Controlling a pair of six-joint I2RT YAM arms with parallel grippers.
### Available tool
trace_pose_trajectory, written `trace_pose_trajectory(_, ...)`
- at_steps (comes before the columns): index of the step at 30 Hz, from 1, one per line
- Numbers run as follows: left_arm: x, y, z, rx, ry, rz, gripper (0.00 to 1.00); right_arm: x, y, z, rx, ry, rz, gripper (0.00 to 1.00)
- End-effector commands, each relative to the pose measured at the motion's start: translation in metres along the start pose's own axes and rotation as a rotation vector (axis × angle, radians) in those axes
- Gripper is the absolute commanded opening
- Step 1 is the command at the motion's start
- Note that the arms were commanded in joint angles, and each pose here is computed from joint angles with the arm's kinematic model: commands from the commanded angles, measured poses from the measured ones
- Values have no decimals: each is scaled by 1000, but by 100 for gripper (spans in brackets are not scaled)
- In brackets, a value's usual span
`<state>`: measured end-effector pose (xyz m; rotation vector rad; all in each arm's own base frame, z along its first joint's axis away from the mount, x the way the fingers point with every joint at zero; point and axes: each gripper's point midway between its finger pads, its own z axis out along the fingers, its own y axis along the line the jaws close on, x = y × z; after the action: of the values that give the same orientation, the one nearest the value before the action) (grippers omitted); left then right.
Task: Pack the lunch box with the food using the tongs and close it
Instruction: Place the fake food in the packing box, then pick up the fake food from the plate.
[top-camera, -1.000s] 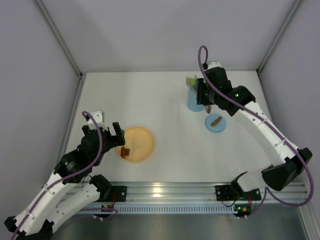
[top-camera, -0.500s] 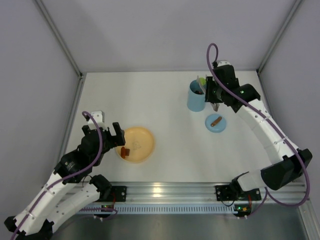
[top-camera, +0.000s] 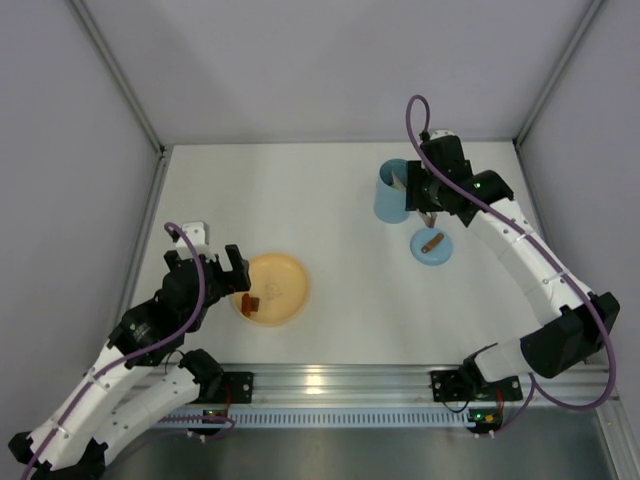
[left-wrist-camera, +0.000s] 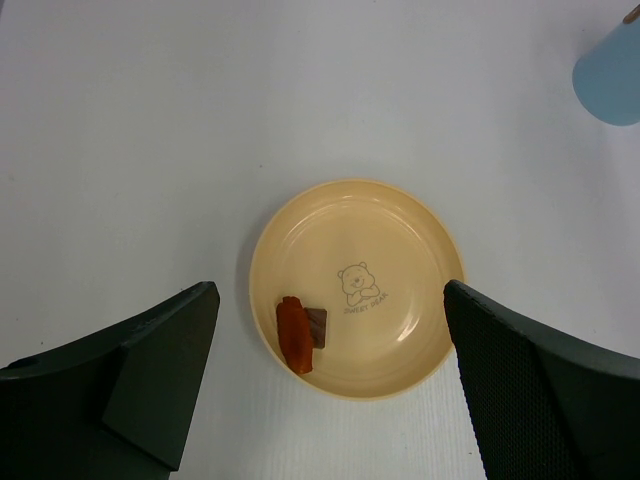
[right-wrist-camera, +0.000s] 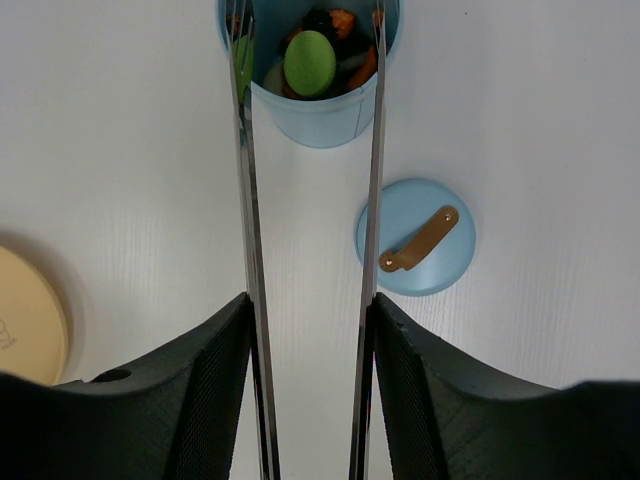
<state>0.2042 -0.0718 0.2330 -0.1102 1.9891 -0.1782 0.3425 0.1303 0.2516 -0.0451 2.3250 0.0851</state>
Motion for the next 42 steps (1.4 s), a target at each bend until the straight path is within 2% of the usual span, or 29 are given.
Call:
trace_pose_trajectory(1,-4,0,-1,-5,-18,-15,99,-13,-4,-2,3,-43,4,49)
trace_pose_trajectory(8,-4,0,0,-7,-17,-15,99,-15,7,-24,-49,-72,-7,47)
trace_pose_trajectory(15,-4,1,0,-14,-17,-15,99,7,47,-54,-149,-75,-85,46)
trace_pose_trajectory(26,0,5,5,-56,3,-6,99,102,182,-90,-481,0,-240,46)
trace_pose_trajectory(31,0,6,5,-62,1,-8,99,148,237,-101,-575,57,-314,45)
trace_pose_trajectory(42,-1,6,4,-57,-2,-10,99,182,298,-110,-652,98,-360,44)
